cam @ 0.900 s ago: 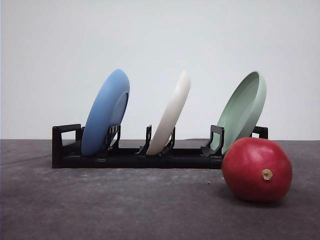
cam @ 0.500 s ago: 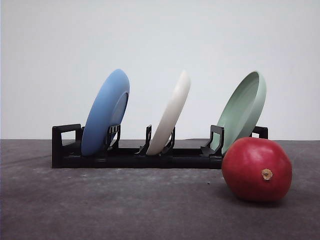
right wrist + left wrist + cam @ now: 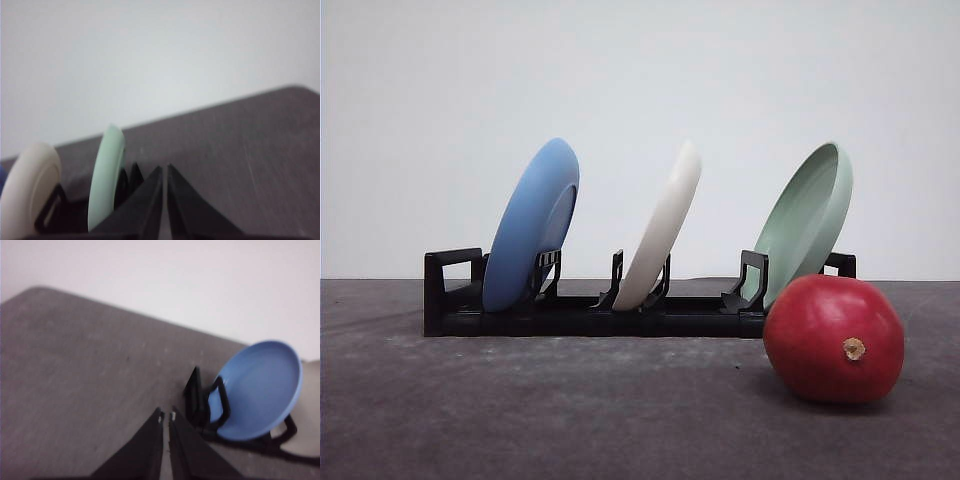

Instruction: Place pomegranate in white plate

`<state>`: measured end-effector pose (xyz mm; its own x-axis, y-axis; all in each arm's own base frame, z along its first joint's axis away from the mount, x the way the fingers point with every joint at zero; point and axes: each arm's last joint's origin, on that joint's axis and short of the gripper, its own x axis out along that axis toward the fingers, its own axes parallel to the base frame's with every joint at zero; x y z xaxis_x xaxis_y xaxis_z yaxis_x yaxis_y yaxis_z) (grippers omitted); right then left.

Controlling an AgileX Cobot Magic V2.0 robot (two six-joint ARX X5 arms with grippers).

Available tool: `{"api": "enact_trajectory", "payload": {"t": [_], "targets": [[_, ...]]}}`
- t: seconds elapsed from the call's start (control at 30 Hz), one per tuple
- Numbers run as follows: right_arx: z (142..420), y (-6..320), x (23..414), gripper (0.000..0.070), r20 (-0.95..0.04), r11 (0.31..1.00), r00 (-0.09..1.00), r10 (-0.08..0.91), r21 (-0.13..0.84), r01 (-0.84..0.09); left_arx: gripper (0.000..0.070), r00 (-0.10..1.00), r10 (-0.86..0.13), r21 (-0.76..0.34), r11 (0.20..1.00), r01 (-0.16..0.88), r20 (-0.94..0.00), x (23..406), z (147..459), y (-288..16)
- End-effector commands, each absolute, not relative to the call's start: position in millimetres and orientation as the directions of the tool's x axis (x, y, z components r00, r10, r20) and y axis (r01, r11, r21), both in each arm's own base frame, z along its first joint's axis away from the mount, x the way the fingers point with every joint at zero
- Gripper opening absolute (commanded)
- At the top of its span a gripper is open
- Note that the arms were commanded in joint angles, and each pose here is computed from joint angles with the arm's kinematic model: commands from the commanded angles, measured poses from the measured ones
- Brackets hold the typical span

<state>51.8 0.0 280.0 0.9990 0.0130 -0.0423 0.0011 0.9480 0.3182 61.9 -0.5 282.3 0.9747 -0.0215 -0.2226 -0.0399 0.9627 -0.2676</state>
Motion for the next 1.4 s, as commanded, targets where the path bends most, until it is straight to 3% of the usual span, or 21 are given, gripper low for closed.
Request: {"api": "enact_trajectory", "payload": {"t": [0.0, 0.27, 0.5, 0.73, 0.87, 1.07, 1.13, 1.17, 1.2, 1.23, 1.37], "targets": [[284.6, 0.2, 50.6, 0.001, -0.097, 0.947, 0.995, 0.017, 0.321, 0.015, 0.0002, 0.964, -0.039, -0.238, 0.971, -0.025, -0.262, 61.7, 289.9, -0.9], [283.2, 5.0, 68.7, 0.001, -0.261, 0.95, 0.946, 0.194, 0.289, -0.115, 0.0002, 0.877, -0.14, -0.234, 0.972, 0.032, -0.46, 77.8, 298.6, -3.7], [275.3, 8.5, 86.3, 0.001, -0.376, 0.963, 0.893, 0.249, 0.191, -0.189, 0.0002, 0.796, -0.223, -0.255, 0.963, 0.089, -0.564, 102.9, 293.0, -7.3], [274.5, 20.5, 86.5, 0.001, -0.387, 0.931, 0.847, 0.365, 0.144, -0.335, 0.0003, 0.782, -0.346, -0.147, 0.937, 0.316, -0.519, 118.7, 296.6, -26.0], [275.0, 26.8, 84.9, 0.001, -0.381, 0.903, 0.82, 0.427, 0.132, -0.409, 0.0003, 0.778, -0.418, -0.017, 0.885, 0.465, -0.469, 122.5, 301.2, -37.6], [275.0, 30.1, 83.8, 0.0024, -0.381, 0.885, 0.802, 0.46, 0.123, -0.45, 0.0003, 0.768, -0.463, 0.02, 0.851, 0.525, -0.442, 121.0, 305.8, -44.3], [275.0, 30.2, 83.8, 0.0167, -0.381, 0.882, 0.8, 0.463, 0.111, -0.458, 0.0128, 0.765, -0.475, 0.013, 0.846, 0.532, -0.435, 120.6, 307.1, -45.1], [275.0, 30.2, 83.8, 0.0275, -0.381, 0.881, 0.8, 0.463, 0.104, -0.461, 0.0231, 0.763, -0.482, 0.006, 0.844, 0.537, -0.431, 120.5, 307.7, -45.6], [275.0, 30.2, 83.8, 0.034, -0.381, 0.881, 0.8, 0.463, 0.104, -0.461, 0.0311, 0.76, -0.49, -0.002, 0.841, 0.541, -0.427, 120.3, 308.2, -46.2], [275.0, 30.2, 83.8, 0.0378, -0.381, 0.881, 0.8, 0.463, 0.104, -0.461, 0.0355, 0.757, -0.497, -0.008, 0.838, 0.546, -0.423, 120.1, 308.7, -46.8], [275.0, 30.2, 83.8, 0.0387, -0.381, 0.881, 0.8, 0.464, 0.105, -0.461, 0.0359, 0.744, -0.526, -0.018, 0.821, 0.57, -0.412, 119.4, 310.1, -49.8]]}}
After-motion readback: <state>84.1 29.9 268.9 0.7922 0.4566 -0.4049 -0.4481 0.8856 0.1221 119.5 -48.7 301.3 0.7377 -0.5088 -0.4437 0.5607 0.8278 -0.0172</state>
